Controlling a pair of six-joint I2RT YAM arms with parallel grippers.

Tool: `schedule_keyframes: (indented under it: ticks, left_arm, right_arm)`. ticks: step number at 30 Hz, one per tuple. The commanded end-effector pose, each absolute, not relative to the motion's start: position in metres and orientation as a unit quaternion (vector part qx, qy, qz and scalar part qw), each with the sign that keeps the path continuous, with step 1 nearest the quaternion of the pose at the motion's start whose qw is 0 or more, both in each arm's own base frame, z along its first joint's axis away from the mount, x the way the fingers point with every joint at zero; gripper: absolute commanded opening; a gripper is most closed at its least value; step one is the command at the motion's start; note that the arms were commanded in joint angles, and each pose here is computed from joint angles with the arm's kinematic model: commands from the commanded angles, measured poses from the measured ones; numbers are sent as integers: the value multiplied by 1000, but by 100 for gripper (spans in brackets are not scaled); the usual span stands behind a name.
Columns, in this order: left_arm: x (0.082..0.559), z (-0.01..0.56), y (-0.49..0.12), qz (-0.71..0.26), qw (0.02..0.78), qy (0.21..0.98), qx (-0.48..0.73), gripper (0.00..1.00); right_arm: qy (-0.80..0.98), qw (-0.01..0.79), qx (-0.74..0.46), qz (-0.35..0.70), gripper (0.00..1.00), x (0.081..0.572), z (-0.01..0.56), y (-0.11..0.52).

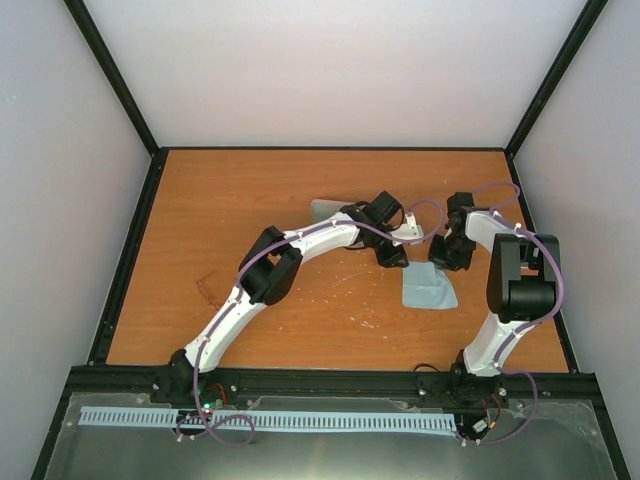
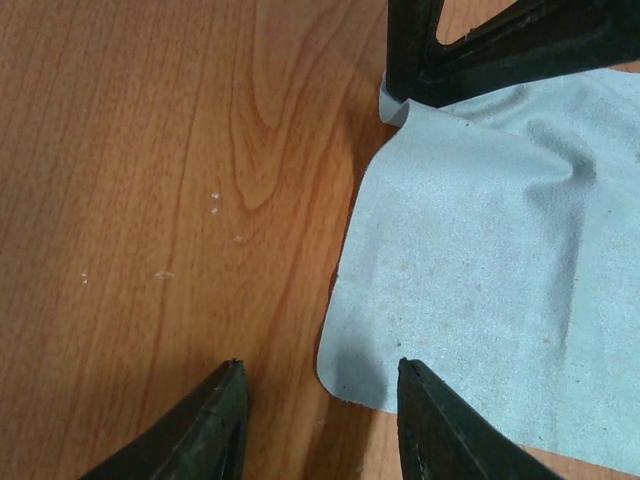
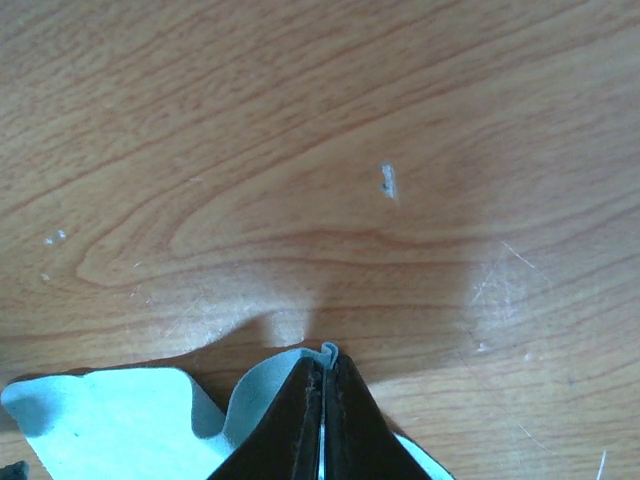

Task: Organize the sunglasses
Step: Fold the glasses cleaning cloth at the center of the board.

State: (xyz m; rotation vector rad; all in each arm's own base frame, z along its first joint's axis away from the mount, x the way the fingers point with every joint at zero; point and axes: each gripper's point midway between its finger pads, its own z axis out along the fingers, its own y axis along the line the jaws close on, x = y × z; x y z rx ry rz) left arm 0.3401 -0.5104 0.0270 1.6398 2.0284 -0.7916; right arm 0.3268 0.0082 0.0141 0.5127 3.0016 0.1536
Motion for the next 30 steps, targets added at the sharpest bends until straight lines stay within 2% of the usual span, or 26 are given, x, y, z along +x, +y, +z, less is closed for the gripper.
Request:
schedule_keyframes:
  ticks: [1,15,24,30]
  left_arm:
    - [334,27,-518,-282,203,726,594,43]
    - [302,-8,-516,-218,182,715,639,38]
    - [310,-25,-497,-166,175,730,639,15]
    - [312,-25,-494,-164,174,731,639,4]
  right_arm:
    - [983,37,175,43,3,317,15,9]
    - [982,47,176,44,3,313,17,8]
    - [983,55,175,31,3,314,18,3]
    - [983,58,173,27,3,315,21,2]
